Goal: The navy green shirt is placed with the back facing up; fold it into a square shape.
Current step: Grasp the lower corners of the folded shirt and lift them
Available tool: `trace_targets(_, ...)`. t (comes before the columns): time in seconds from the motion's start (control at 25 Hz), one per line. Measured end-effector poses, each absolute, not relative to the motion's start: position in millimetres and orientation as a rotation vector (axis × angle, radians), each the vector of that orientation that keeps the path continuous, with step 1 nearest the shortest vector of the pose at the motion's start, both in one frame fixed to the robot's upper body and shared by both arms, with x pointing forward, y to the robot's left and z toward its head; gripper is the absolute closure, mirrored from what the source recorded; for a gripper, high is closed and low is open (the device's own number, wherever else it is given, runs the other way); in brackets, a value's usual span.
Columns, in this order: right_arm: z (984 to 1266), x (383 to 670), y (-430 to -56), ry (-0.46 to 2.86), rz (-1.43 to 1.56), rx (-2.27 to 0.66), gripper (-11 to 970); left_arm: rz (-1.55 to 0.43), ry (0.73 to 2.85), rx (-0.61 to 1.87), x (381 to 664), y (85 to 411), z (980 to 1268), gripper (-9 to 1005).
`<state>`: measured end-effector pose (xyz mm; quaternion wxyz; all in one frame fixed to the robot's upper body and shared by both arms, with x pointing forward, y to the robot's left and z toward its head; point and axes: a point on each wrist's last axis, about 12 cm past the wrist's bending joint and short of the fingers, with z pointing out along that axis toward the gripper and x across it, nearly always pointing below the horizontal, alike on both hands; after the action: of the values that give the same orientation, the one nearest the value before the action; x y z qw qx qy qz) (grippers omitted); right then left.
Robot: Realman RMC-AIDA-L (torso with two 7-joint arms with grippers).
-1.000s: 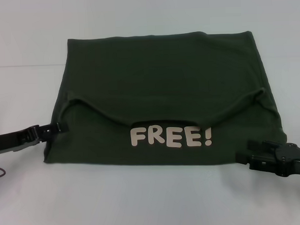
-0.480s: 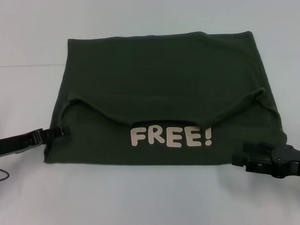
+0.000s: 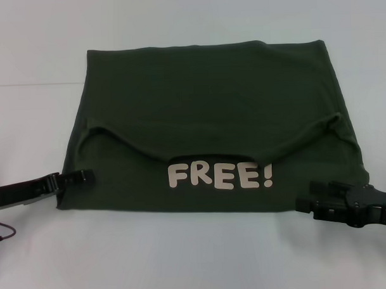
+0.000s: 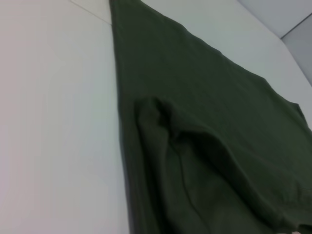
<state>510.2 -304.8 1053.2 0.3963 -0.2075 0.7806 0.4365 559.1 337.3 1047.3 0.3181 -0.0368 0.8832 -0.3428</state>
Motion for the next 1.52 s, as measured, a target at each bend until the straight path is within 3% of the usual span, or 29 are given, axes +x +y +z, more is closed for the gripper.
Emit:
trace_targets(0.76,1055,511,-304,1.974,1.114,-0.527,71,-0.916,2.381,-0.004,561,328,1050,172)
trace_targets(1.2,1055,511,-304,1.971,1.119,-0.525,73,-0.893,2.409,0.037,563,327,1051,306)
trace_targets(1.52,1065,517,-313,2.024,1.156,-0.483,75,-0.886,2.414,0.047,564,326,1051,654)
